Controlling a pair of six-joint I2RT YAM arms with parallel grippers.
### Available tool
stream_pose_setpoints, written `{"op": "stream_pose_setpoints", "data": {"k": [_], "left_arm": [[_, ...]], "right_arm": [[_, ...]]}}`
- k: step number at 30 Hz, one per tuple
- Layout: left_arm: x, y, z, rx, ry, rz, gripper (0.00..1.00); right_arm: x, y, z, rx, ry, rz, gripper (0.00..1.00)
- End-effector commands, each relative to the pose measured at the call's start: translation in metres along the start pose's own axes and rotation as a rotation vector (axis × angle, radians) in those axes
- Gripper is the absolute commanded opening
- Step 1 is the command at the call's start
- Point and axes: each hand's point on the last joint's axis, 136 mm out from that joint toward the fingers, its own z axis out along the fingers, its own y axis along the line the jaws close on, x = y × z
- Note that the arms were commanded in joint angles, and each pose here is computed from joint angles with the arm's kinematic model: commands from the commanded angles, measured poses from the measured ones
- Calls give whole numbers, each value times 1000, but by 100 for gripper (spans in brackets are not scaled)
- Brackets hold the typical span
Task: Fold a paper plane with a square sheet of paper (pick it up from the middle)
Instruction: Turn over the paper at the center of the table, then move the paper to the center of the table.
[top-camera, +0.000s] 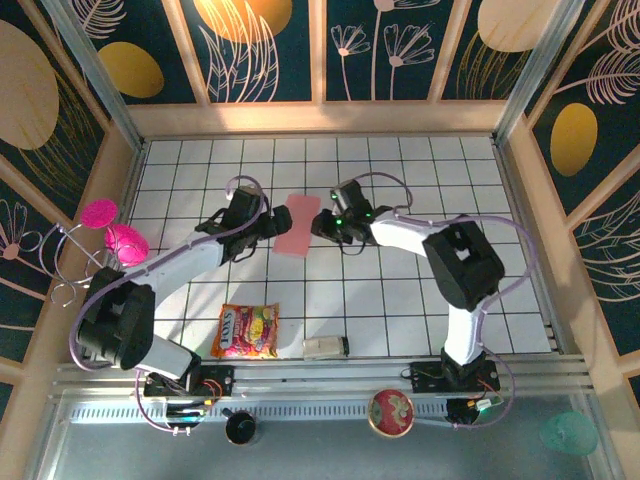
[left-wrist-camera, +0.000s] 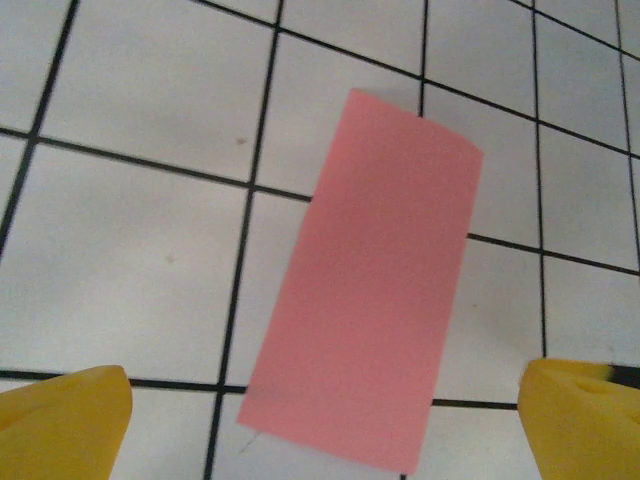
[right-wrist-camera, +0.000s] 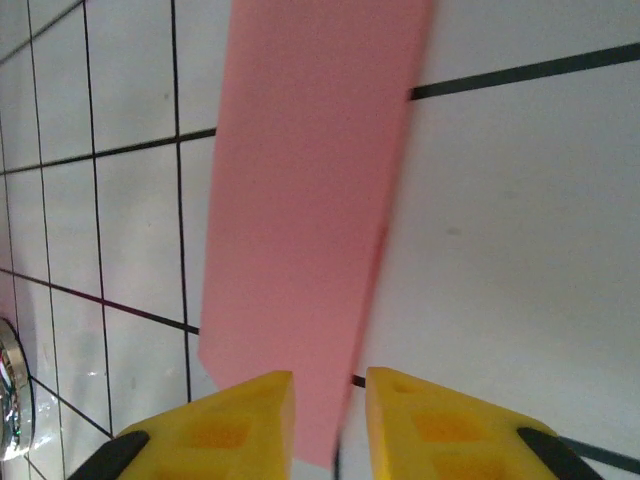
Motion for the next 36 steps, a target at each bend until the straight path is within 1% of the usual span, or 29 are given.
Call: {"op": "stream_pose_setpoints", "data": {"k": [1, 3, 7, 12, 17, 20, 23, 26, 30, 31, 32, 34, 36], "left_arm": [[-11, 10, -8, 1, -59, -64, 99], [-11, 14, -9, 2, -61, -80, 99], [-7, 15, -7, 0, -44, -86, 99], [-3, 14, -2, 9, -25, -85, 99], [2, 4, 4, 62, 7, -57, 99], [8, -4, 8, 102, 41, -35, 98], [17, -18, 9, 190, 85, -28, 98], [27, -29, 12, 261, 134, -49, 97], [39, -39, 16, 312, 187, -85, 94], [42, -42, 16, 323, 199, -89, 94], [46, -44, 17, 326, 209, -92, 93], [53, -48, 17, 326, 228, -100, 92], [61, -50, 17, 323, 248, -111, 90]], "right_arm": [[3, 15, 19, -12, 37, -24, 21], [7, 14, 32, 3, 62, -22, 18], [12, 7, 48, 35, 97, -23, 18], [22, -14, 49, 107, 127, -47, 19], [46, -54, 33, 188, 197, -100, 19], [67, -72, 9, 191, 245, -131, 19], [82, -81, -17, 178, 264, -178, 19], [77, -73, -37, 144, 224, -191, 20], [42, -30, -61, 18, 80, -56, 24], [35, -25, -64, 5, 42, -13, 25], [30, -23, -66, 0, 14, 21, 25], [23, -31, -64, 31, -34, 84, 26], [21, -44, -60, 74, -46, 130, 25]]}}
